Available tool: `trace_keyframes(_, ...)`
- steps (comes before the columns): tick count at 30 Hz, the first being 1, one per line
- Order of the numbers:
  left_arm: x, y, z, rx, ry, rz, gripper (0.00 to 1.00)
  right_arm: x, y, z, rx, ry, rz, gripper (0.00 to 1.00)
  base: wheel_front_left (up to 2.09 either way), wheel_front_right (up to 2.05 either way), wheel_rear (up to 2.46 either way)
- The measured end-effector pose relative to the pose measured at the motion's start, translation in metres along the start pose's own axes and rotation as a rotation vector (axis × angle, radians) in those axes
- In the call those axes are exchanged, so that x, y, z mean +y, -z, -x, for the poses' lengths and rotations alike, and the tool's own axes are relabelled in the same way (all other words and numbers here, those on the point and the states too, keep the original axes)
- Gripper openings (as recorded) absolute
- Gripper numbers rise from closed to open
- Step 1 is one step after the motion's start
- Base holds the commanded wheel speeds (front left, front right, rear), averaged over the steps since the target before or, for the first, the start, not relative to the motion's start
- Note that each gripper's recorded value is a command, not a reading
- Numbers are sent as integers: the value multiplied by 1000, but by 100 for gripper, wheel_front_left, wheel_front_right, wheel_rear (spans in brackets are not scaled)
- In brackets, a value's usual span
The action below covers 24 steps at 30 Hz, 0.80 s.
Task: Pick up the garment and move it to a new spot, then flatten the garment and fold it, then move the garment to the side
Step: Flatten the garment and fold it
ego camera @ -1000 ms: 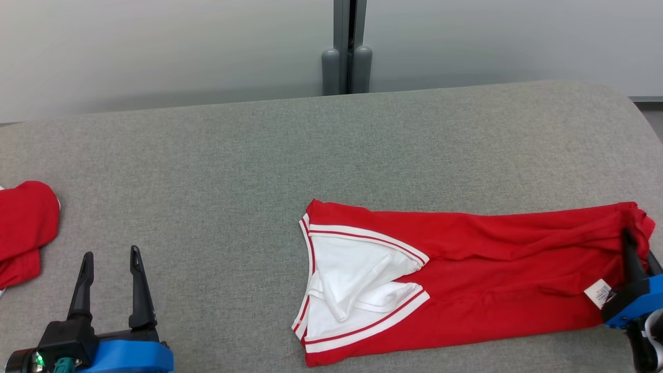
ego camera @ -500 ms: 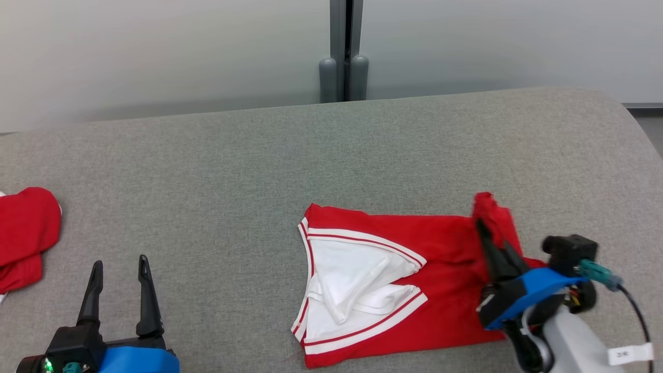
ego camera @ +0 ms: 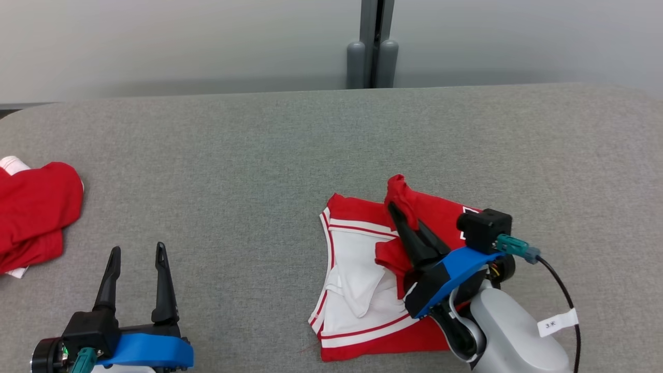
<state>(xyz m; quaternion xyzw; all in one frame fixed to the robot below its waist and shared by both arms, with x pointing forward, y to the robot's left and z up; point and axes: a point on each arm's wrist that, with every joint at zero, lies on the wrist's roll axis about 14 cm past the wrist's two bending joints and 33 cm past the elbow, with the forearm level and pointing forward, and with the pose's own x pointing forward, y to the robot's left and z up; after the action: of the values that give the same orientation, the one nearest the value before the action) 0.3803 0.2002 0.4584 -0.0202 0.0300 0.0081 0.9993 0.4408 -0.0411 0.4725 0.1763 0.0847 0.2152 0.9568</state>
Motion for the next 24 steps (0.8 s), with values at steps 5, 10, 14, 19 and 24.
trace_keyframes(5,3,2,-1,7,-9,2,100,23,15,-9,38,-69,-38,0,0,0,0)
trace_keyframes(10,6,3,-4,8,-18,1,100,37,32,-12,76,-111,-74,0,0,0,0)
trace_keyframes(14,5,5,-5,15,-20,8,100,42,37,-13,88,-126,-92,67,0,0,0)
trace_keyframes(19,2,5,-6,13,-12,10,100,45,29,-16,70,-135,-88,100,0,0,0)
trace_keyframes(24,-5,-3,-9,-9,8,13,100,25,-8,-18,-35,-86,-11,100,0,0,0)
